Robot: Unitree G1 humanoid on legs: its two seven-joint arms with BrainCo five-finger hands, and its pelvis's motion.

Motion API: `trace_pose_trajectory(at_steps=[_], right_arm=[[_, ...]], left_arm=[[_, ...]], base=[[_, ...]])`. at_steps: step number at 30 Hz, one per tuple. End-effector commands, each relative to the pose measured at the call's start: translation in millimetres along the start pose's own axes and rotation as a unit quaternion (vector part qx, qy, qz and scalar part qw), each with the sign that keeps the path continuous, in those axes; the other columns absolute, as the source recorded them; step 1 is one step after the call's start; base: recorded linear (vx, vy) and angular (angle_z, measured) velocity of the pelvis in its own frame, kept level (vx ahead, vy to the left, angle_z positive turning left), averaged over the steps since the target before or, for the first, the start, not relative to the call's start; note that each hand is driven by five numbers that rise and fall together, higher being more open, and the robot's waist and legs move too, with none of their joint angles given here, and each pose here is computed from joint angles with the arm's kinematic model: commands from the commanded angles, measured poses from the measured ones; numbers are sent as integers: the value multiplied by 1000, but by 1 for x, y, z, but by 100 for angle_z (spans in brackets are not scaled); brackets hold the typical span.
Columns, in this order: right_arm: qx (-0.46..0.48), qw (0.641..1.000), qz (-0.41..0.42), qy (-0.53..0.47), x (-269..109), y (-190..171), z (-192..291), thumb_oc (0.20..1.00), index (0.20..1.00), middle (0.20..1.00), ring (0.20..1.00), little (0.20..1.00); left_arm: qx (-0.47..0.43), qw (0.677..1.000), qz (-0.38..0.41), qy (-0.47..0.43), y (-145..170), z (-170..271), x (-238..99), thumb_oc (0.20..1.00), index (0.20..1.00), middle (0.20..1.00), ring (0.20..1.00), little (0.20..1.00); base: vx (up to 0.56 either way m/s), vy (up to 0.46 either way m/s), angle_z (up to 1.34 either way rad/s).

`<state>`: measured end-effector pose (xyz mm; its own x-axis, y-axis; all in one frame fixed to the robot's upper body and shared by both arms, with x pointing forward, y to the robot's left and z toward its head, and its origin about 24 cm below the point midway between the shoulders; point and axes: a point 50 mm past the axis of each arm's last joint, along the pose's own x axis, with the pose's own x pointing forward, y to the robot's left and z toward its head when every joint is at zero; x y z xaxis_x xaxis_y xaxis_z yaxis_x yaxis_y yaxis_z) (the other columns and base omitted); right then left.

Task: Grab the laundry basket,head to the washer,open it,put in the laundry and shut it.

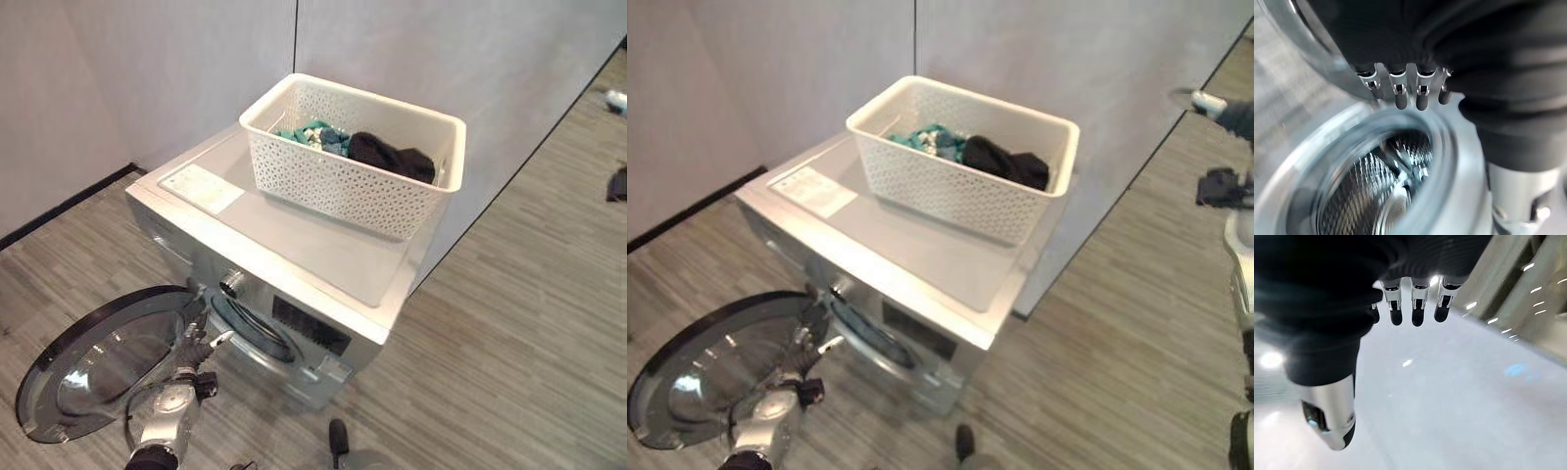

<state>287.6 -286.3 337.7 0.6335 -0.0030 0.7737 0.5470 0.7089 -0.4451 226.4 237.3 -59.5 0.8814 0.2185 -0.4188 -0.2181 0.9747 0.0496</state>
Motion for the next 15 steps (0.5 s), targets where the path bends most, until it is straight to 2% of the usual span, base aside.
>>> trace_pose_trajectory(at_steps=[1, 6, 9, 11, 15], right_arm=[[-11, 999, 22, -30, 27, -5, 19, 1000, 1000, 1000, 1000, 1000], [-45, 991, 127, 19, 52, 24, 12, 1000, 1000, 1000, 1000, 1000], [-54, 985, 152, 53, 63, 31, 5, 1000, 1000, 1000, 1000, 1000], [-80, 970, 208, 102, 66, 41, -8, 1000, 1000, 1000, 1000, 1000], [-150, 945, 251, 143, 67, 42, -21, 1000, 1000, 1000, 1000, 1000]], left_arm=[[32, 998, -11, -52, 11, 24, 6, 1000, 1000, 1000, 1000, 1000], [28, 998, -32, -39, 8, 16, 1, 1000, 1000, 1000, 1000, 1000], [22, 999, -35, -32, 8, 13, 0, 1000, 1000, 1000, 1000, 1000], [25, 999, -40, -21, 10, 9, -1, 1000, 1000, 1000, 1000, 1000], [28, 998, -51, -14, 10, 4, -4, 1000, 1000, 1000, 1000, 1000]], base=[[87, -91, -8], [35, -41, 0], [7, -19, 3], [17, -48, 4], [12, -39, 4]])
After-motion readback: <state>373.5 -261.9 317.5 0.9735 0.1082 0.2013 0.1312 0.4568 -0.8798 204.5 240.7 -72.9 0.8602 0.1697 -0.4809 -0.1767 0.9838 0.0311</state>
